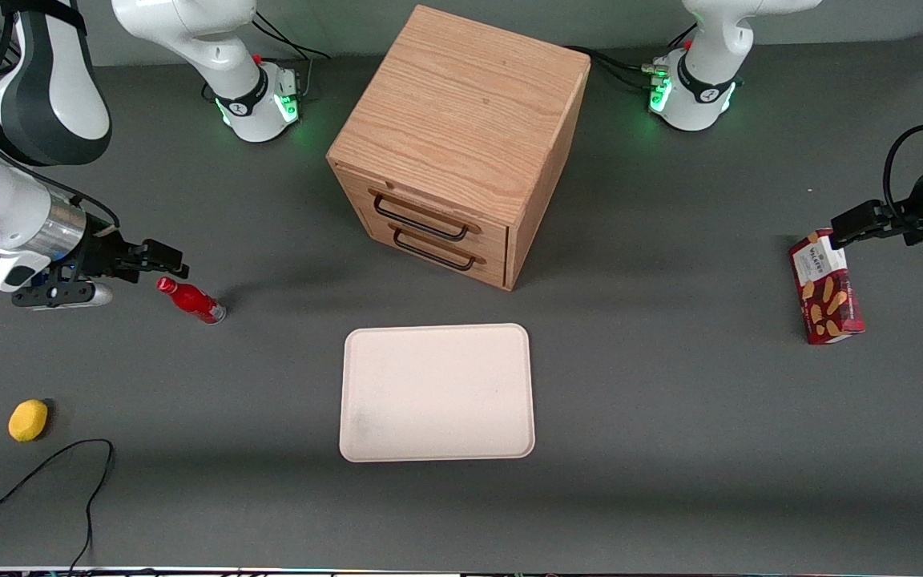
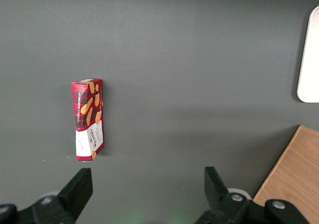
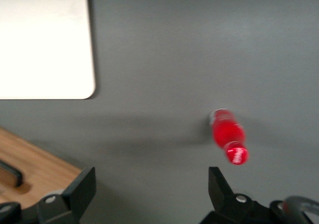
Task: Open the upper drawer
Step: 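Move the open right gripper toward the upper drawer's black handle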
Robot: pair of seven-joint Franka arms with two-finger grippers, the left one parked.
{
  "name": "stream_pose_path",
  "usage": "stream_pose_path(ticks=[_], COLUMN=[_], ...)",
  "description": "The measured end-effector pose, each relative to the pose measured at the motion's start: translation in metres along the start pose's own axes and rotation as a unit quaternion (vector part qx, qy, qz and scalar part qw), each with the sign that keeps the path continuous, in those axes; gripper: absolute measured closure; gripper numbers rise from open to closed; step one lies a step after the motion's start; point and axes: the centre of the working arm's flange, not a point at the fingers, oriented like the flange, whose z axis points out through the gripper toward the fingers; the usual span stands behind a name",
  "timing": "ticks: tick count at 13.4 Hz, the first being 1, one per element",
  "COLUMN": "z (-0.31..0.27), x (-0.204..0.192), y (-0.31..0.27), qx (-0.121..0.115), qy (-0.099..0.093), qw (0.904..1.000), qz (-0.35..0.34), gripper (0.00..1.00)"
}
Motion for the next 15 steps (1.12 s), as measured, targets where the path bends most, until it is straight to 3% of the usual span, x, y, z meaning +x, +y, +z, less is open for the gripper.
stream_pose_path(ticks=[3,5,10,15], z=[0.001,0.009,0.025,0.031], x=[0.007,0.02,0.041,0.044], y=[-0.052,-0.088,-0.175,-0.216], qx=[0.06,0.087,0.084,0.084], qy=[-0.037,-0.05,-0.053,-0.062], qw=[0.9974,0.9943,0.9896,0.9811], qz=[-0.019,-0.035,-0.104,-0.163], gripper=[0.0,0.0,0.0,0.0])
